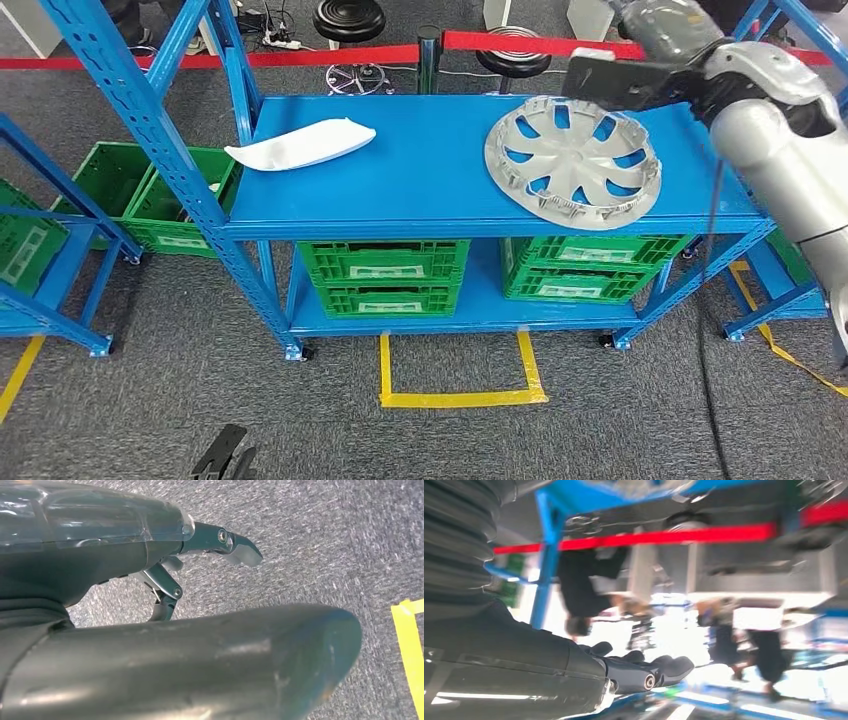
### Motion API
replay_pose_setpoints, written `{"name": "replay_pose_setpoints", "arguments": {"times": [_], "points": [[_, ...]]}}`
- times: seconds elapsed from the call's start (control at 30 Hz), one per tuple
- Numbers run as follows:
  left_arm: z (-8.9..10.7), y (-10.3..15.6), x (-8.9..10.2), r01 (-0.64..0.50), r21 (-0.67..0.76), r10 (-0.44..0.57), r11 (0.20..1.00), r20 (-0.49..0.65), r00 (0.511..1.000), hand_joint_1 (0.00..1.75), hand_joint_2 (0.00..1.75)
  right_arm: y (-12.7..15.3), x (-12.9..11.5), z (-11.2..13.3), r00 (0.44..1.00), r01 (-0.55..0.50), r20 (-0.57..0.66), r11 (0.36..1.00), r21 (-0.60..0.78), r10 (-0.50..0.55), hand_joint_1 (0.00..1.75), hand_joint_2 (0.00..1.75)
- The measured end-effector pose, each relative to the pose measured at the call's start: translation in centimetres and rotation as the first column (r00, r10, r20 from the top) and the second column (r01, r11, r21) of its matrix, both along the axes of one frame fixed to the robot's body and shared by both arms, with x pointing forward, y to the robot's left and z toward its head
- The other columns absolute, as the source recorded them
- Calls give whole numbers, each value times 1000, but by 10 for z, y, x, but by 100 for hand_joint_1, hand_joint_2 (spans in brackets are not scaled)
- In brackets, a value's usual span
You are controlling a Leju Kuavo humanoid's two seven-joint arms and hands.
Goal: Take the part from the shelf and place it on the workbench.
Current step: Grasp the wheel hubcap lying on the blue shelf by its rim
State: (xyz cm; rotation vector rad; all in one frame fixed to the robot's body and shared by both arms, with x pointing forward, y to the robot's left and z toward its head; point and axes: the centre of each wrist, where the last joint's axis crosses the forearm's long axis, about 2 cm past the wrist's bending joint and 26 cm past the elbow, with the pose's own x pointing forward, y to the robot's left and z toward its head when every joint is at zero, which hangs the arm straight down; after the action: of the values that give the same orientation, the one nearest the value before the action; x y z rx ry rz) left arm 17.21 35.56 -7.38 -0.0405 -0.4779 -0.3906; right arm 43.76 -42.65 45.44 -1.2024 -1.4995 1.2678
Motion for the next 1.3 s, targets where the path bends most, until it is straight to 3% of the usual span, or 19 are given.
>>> {"name": "replay_pose_setpoints", "arguments": {"times": [0.23, 0.47, 0.87, 1.1, 1.3], "points": [[0, -1, 0, 9, -11, -9, 1000, 9, 1000, 0, 0, -64, 5, 19, 978, 207, -21, 968, 143, -206, 0, 175], [-2, 1, -6, 9, -12, -9, 1000, 2, 1000, 0, 0, -99, 3, 14, 956, 292, -100, 921, 259, -275, 0, 175], [-2, 0, -4, 3, -5, -3, 1000, 4, 1000, 0, 0, -100, 9, 0, 942, 282, -263, 914, 291, -207, 0, 175], [-2, -1, -4, 10, -7, -10, 1000, -2, 1000, 0, 0, -91, 17, -21, 929, 225, -346, 944, 241, -133, 0, 175], [-1, -1, -3, 2, -5, -2, 1000, -15, 1000, 0, 0, -74, 24, -28, 924, 188, -376, 935, 300, -66, 0, 175]]}}
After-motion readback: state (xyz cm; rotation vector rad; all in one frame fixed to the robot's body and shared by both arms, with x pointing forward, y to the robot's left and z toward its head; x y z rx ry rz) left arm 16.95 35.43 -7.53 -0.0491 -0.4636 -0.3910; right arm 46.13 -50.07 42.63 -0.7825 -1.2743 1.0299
